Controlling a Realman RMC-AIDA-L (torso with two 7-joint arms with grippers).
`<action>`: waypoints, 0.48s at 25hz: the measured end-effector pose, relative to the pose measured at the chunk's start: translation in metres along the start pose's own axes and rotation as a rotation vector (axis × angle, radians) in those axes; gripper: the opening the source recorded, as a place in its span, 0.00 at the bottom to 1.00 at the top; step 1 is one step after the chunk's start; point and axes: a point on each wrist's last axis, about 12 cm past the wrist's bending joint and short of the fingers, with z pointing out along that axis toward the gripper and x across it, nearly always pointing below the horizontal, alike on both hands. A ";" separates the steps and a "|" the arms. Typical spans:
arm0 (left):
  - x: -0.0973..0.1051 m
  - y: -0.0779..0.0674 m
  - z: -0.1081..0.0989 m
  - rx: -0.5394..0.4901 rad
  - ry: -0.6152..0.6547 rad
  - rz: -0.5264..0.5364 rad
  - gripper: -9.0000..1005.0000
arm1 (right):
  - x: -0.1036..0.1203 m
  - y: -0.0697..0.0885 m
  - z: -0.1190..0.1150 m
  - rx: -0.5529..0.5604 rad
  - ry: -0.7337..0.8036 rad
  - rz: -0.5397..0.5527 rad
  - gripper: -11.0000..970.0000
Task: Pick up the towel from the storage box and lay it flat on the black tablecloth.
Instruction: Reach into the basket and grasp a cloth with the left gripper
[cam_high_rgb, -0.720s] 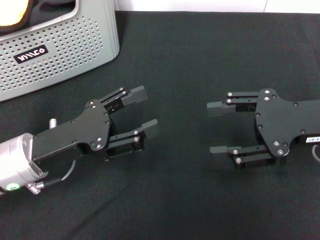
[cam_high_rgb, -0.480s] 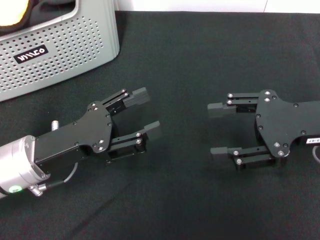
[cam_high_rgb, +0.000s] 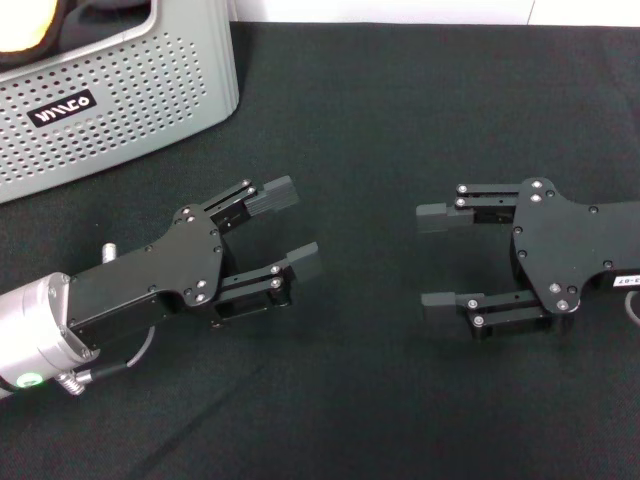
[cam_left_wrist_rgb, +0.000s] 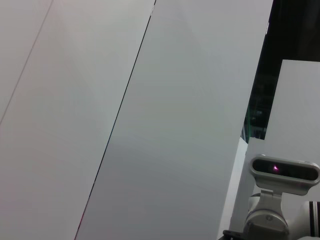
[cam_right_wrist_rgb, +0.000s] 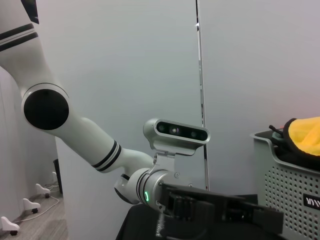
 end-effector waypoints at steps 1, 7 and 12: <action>0.000 0.000 0.000 0.000 0.000 0.000 0.88 | 0.000 0.000 0.000 0.000 0.000 0.000 0.76; 0.000 0.000 -0.001 -0.003 0.002 -0.020 0.88 | 0.001 0.000 -0.001 0.011 0.000 0.005 0.76; 0.000 0.002 -0.004 -0.054 -0.039 -0.019 0.88 | 0.004 -0.002 -0.004 0.048 -0.039 0.007 0.76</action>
